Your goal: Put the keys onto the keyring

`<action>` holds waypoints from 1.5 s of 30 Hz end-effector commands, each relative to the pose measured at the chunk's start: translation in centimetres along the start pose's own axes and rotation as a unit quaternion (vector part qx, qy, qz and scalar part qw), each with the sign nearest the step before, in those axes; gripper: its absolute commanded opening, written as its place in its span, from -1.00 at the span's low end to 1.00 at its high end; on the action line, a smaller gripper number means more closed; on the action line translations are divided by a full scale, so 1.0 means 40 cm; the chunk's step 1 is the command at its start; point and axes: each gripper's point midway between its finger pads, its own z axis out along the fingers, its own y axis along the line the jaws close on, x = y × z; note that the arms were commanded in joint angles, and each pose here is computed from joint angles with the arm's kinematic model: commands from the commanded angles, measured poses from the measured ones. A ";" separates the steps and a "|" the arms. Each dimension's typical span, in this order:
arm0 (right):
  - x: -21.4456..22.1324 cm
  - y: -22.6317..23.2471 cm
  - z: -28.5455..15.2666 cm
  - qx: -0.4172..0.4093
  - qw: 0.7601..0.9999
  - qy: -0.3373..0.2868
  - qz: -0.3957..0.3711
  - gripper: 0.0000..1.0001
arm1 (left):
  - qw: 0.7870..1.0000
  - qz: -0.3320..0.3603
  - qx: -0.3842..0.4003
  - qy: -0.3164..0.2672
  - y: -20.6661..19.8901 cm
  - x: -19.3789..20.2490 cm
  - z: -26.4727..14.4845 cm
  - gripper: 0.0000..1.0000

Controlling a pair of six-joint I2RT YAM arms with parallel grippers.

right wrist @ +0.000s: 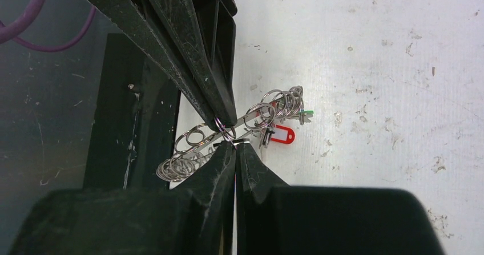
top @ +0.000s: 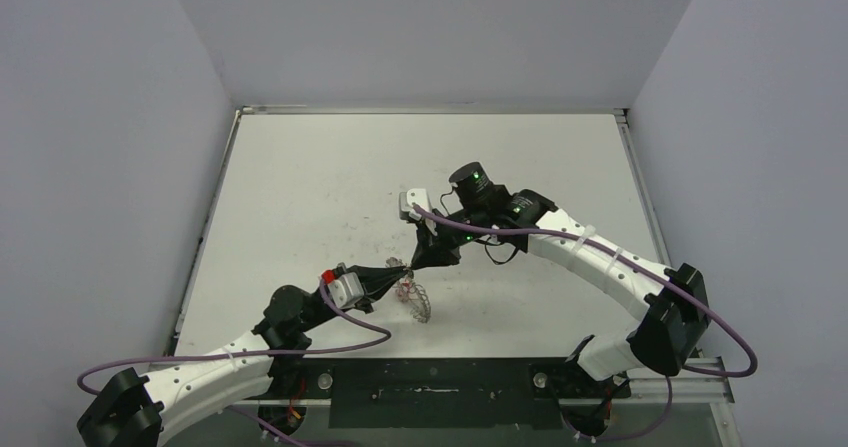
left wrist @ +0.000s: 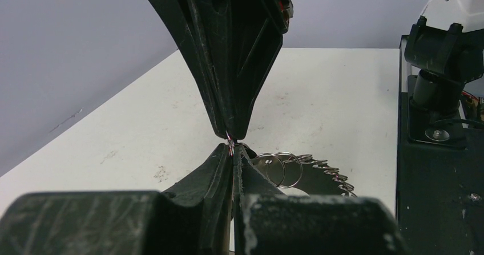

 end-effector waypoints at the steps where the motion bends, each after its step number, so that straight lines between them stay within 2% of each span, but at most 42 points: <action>1: -0.050 -0.001 -0.009 0.000 0.999 -0.021 -0.027 -1.00 | 0.998 0.014 0.000 -0.056 0.008 -0.090 0.016 -1.00; 26: 0.045 -0.058 0.012 0.040 0.999 0.031 0.018 -1.00 | 0.998 0.020 0.000 -0.064 0.009 -0.103 0.016 -1.00; 36: 0.012 -0.011 0.050 -0.020 1.000 -0.020 -0.008 -1.00 | 0.998 0.023 0.000 -0.065 0.010 -0.102 0.021 -1.00; 41: 0.029 -0.008 0.058 -0.021 1.000 -0.018 -0.010 -1.00 | 0.998 0.024 0.000 -0.066 0.011 -0.105 0.020 -1.00; 43: 0.024 -0.012 0.049 -0.013 1.000 -0.021 -0.015 -0.85 | 0.998 0.023 0.000 -0.065 0.010 -0.102 0.019 -1.00; 45: 0.018 -0.013 0.038 -0.002 0.999 -0.027 -0.024 -0.49 | 0.998 0.023 0.001 -0.066 0.009 -0.103 0.018 -1.00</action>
